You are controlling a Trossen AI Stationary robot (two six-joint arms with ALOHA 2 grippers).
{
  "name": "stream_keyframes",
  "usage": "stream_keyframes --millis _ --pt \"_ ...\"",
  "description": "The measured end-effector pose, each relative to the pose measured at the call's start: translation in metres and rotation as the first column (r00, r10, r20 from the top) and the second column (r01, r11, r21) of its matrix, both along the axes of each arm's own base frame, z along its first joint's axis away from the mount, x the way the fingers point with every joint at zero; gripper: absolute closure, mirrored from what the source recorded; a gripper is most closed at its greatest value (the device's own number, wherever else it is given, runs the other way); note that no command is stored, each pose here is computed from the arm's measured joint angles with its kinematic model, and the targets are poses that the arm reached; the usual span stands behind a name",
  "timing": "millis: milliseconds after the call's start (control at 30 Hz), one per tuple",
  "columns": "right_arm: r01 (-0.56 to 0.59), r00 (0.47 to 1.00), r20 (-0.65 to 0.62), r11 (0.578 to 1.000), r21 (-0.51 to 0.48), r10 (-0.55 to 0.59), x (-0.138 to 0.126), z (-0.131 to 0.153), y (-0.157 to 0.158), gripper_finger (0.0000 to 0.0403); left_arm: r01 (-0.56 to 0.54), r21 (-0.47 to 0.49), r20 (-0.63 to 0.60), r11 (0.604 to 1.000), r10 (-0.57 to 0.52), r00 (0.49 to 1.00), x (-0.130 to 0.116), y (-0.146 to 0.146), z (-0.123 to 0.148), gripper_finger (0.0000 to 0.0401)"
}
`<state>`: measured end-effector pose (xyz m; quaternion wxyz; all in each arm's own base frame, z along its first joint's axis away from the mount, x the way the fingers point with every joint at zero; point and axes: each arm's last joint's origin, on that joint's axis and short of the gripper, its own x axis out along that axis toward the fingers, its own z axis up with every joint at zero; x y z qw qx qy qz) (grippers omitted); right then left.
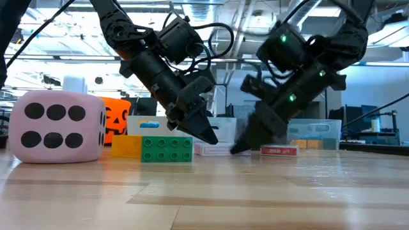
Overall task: Pick & Place Toys
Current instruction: Put the pink deck of cards into the left transparent bin
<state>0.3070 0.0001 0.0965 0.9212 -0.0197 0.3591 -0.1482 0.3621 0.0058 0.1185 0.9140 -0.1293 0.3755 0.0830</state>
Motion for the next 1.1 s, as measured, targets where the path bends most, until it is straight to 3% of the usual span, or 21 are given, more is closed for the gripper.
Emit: stream_keyframes --millis 233,733,1100 --pt "-0.038 0.999 -0.036 0.999 -0.019 0.037 -0.001 -0.001 0.0 0.0015 0.002 0.0 -0.01 1.0 -0.002 1.0 -0.001 0.0 -0.001 0.0401" --pt "-0.214 0.976 -0.029 0.973 0.085 0.217 -0.002 -0.002 0.03 0.001 0.018 -0.012 -0.021 1.0 -0.019 1.0 -0.002 -0.002 -0.001 0.04" --pt "-0.261 0.964 -0.015 0.952 0.161 0.266 -0.005 -0.002 0.047 0.001 0.053 -0.009 -0.02 0.999 -0.054 0.998 -0.002 -0.001 -0.001 0.04"
